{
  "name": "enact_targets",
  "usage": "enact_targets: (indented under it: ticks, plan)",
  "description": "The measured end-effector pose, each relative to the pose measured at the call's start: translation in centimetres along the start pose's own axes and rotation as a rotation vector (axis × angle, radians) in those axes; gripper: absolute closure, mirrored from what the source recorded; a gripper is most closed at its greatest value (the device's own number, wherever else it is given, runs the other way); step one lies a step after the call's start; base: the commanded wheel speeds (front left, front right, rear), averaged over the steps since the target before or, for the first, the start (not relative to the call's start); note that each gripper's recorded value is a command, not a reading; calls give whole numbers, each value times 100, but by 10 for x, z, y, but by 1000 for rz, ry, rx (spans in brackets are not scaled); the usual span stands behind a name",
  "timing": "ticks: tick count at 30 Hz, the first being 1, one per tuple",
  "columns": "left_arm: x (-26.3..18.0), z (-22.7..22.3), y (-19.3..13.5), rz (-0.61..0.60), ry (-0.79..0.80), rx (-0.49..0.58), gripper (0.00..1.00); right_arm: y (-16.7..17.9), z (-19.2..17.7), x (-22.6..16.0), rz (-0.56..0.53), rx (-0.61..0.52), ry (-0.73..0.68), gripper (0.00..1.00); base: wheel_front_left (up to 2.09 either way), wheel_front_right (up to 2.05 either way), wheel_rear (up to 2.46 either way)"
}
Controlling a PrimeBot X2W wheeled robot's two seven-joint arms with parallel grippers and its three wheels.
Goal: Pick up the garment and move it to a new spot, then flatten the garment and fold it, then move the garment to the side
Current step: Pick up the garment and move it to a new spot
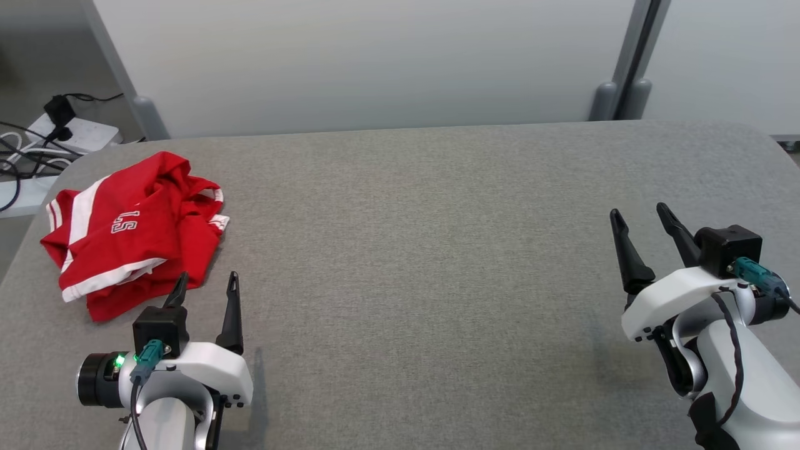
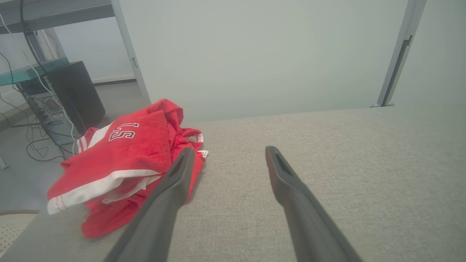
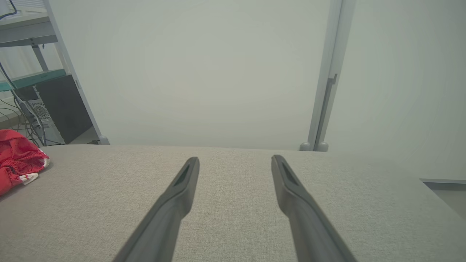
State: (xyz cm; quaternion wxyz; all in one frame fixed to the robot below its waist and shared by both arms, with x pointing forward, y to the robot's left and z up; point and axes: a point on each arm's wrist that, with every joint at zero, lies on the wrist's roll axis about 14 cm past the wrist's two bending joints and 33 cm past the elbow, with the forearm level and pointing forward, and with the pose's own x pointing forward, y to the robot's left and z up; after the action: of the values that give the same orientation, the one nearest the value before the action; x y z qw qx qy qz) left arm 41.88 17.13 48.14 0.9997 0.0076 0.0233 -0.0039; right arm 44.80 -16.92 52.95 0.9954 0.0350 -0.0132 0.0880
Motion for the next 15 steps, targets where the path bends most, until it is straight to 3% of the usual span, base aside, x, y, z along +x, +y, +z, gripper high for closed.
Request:
enact_targets:
  ticks: [6,15]
  plan:
    - [-15,0,33,93,-3,-18,0,42,-6,17,109,0,14,0,0,0,0]
    - [-59,-3,99,286,-5,-26,0,135,-16,39,343,6,36,0,0,0,0]
